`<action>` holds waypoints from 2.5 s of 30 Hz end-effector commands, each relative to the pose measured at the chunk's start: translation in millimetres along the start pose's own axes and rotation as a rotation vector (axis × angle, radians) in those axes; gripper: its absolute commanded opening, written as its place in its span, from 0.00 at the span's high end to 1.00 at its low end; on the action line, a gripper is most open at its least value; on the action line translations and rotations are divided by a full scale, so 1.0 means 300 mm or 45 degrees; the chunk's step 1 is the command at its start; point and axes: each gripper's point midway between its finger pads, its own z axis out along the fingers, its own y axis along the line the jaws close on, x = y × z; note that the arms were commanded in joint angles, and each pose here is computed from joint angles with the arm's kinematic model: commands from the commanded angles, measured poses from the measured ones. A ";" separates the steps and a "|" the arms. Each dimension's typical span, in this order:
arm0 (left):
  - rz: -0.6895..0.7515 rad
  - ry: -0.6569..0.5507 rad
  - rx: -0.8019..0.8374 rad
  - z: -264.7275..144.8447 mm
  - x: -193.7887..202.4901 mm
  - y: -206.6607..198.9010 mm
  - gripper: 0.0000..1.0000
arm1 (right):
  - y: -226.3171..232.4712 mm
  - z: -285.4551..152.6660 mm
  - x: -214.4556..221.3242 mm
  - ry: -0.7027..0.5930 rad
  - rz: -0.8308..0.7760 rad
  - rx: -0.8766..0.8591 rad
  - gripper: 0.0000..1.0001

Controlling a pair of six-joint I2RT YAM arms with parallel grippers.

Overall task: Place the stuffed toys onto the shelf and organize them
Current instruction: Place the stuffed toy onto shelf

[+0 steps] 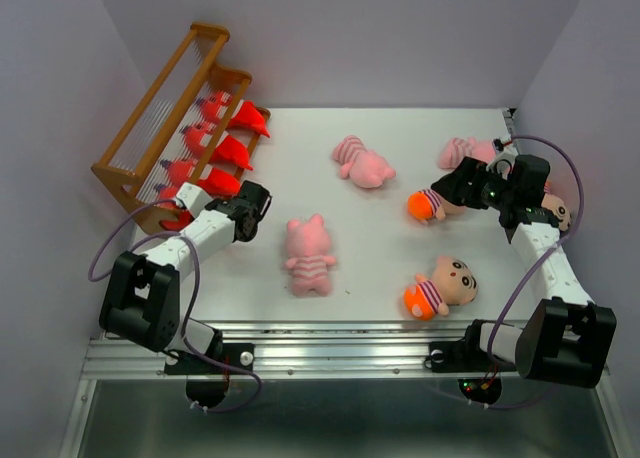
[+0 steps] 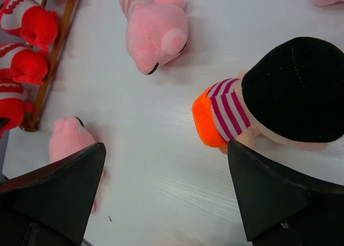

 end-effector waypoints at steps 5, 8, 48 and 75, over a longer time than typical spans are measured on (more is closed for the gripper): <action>0.007 -0.125 -0.021 0.034 -0.100 -0.045 1.00 | 0.005 -0.004 -0.053 -0.074 -0.078 -0.003 0.00; 0.014 -0.111 -0.023 0.050 -0.093 -0.056 1.00 | 0.004 -0.003 -0.053 -0.073 -0.075 0.000 0.00; -0.348 0.239 0.258 0.062 -0.002 -0.031 0.93 | 0.008 -0.006 -0.056 -0.078 -0.084 -0.004 0.00; -0.383 0.323 0.336 0.027 0.018 0.004 0.19 | 0.003 -0.005 -0.055 -0.077 -0.085 0.003 0.00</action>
